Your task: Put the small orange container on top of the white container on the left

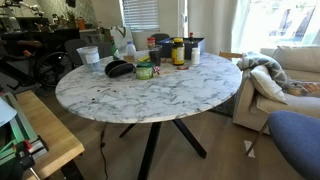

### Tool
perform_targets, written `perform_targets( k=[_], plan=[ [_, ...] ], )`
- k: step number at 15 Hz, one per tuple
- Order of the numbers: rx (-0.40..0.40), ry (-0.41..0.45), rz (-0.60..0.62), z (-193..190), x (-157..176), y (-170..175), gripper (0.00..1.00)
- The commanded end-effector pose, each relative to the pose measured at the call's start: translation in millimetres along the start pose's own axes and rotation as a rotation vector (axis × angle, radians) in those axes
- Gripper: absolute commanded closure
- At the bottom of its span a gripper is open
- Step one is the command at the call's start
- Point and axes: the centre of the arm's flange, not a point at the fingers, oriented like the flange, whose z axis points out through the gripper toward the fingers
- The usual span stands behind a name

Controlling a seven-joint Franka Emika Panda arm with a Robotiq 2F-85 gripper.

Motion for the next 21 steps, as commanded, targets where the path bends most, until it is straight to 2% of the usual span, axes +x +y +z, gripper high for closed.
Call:
perform_targets(
  k=[1,8,9,10,15,17,19,20,21],
  plan=[
    [0.0,0.0,0.0,0.0,0.0,0.0,0.0],
    [0.0,0.0,0.0,0.0,0.0,0.0,0.0],
    [0.011,0.024,0.01,-1.7,2.3,0.0,0.0],
    [0.006,0.139,0.023,-6.4,9.1,2.0,0.0],
    [0.018,0.457,0.021,-42.0,53.5,14.9,0.0],
    [0.004,0.465,0.016,-52.9,75.1,18.4,0.0],
    [-0.068,0.406,0.007,-63.0,100.5,24.3,0.0],
    [-0.089,0.334,0.0,-69.4,115.8,30.5,0.0],
    [-0.121,0.299,-0.007,-70.9,125.0,34.1,0.0]
  ],
)
